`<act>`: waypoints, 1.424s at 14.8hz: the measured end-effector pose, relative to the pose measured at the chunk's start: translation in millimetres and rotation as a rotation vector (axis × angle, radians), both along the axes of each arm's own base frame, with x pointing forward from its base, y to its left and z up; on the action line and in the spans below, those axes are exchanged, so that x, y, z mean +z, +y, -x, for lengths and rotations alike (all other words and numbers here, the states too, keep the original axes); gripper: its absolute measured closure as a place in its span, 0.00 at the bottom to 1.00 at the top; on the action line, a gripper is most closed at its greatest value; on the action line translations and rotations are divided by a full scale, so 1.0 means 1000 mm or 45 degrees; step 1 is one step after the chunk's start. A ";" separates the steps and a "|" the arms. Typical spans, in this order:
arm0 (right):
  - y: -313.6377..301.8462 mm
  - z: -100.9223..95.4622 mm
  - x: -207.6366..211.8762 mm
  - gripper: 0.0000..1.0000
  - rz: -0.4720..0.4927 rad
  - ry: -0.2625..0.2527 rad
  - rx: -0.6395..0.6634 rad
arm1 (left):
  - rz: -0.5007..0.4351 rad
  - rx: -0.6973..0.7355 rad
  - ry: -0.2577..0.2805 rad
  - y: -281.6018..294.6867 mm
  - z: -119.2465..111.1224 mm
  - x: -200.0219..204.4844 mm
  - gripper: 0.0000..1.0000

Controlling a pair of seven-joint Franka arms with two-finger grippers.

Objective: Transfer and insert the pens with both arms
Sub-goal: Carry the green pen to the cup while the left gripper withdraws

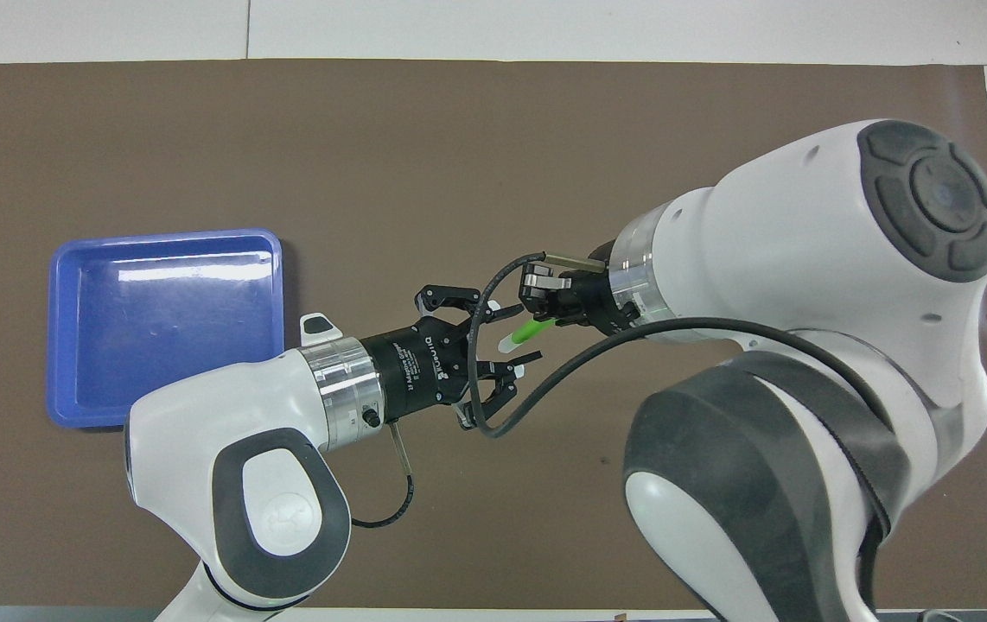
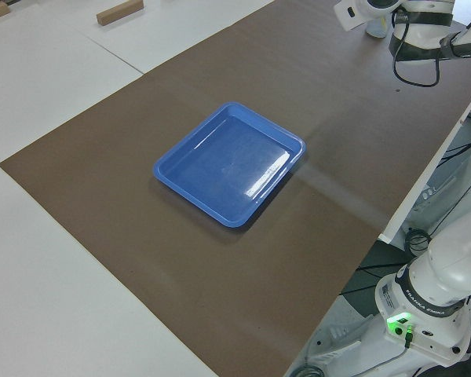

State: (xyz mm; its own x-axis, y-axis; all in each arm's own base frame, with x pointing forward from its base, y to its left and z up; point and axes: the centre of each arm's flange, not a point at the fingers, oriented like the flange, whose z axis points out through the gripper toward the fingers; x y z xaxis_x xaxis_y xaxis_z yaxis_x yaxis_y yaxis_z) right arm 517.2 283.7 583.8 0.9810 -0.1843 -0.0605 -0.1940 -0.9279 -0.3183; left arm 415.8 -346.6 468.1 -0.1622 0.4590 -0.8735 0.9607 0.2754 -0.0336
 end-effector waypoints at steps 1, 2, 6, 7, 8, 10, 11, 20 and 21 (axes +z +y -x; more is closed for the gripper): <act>-0.003 -0.001 -0.002 0.81 0.027 -0.012 0.008 | -0.002 0.003 -0.002 -0.001 0.001 0.000 0.33; -0.007 -0.003 -0.004 0.81 0.060 -0.028 0.024 | -0.002 0.005 -0.002 -0.001 0.001 0.000 0.22; -0.051 -0.018 -0.020 0.81 0.196 -0.084 0.151 | -0.001 0.013 -0.001 0.001 -0.001 0.001 0.00; -0.069 -0.022 -0.027 0.81 0.239 -0.093 0.193 | 0.000 0.017 0.000 0.002 -0.001 0.001 0.00; -0.090 -0.025 -0.034 0.81 0.285 -0.097 0.231 | 0.001 0.023 0.002 0.004 -0.003 0.001 0.00; -0.133 -0.028 -0.042 0.81 0.346 -0.103 0.300 | 0.001 0.041 0.004 0.010 -0.008 0.000 0.00; -0.155 -0.031 -0.042 0.81 0.365 -0.110 0.334 | -0.002 0.053 0.007 0.014 -0.010 -0.002 0.00; -0.301 -0.027 -0.072 0.81 0.390 -0.179 0.520 | -0.295 -0.139 -0.067 0.101 -0.062 -0.014 0.00; -0.304 -0.025 -0.079 0.81 0.396 -0.203 0.525 | -0.380 -0.205 -0.094 0.103 -0.063 -0.017 0.00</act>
